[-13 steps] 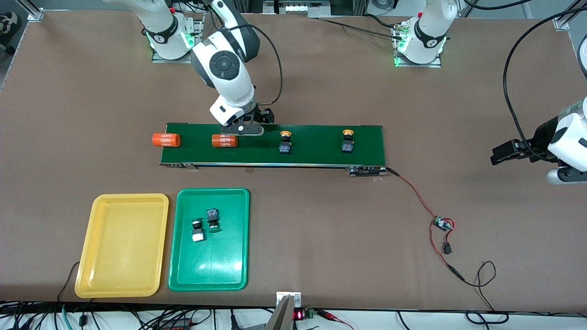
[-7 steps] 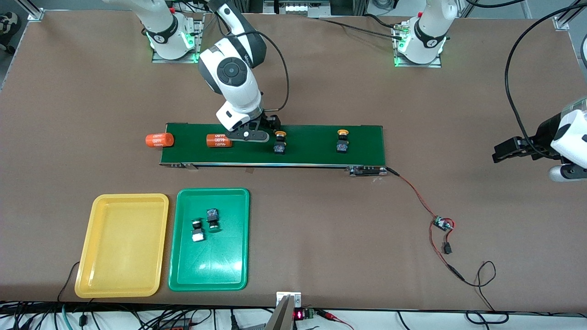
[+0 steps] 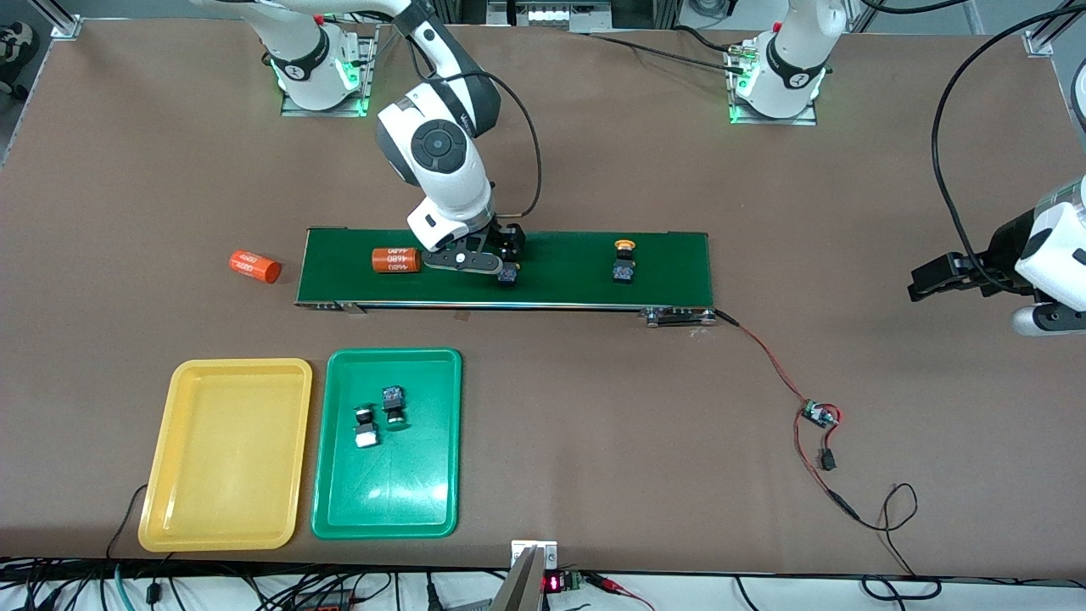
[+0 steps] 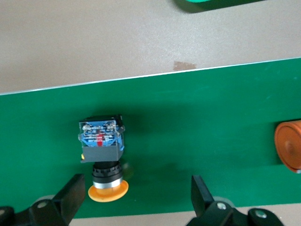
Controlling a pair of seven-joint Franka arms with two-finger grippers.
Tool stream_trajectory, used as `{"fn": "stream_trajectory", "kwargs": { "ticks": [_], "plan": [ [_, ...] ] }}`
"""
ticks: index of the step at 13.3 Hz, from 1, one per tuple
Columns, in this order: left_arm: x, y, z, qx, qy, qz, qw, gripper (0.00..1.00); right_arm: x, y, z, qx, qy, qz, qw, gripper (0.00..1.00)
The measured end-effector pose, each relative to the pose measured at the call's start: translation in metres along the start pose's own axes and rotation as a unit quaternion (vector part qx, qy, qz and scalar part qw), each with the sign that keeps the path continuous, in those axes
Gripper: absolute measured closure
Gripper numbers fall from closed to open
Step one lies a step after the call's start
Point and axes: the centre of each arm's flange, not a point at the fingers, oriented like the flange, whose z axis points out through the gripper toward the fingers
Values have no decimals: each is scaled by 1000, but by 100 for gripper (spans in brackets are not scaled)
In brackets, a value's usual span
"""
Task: Sort buttons by color to trays
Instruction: 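Grasp the orange-based button on the belt with the right gripper, then carry the orange-based button over the yellow tray with the right gripper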
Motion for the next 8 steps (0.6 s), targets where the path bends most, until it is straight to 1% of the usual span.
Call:
{"fn": "stream_trajectory", "kwargs": {
  "ticks": [4,8],
  "plan": [
    [-1,2,0,0,-1,2,1000,0,1,-1,1,0,0,2,1000,0],
    [-6,-2,4,3,-26,-1,1000,0,7,-7,19,-5,-5,3,1000,0]
  ]
}}
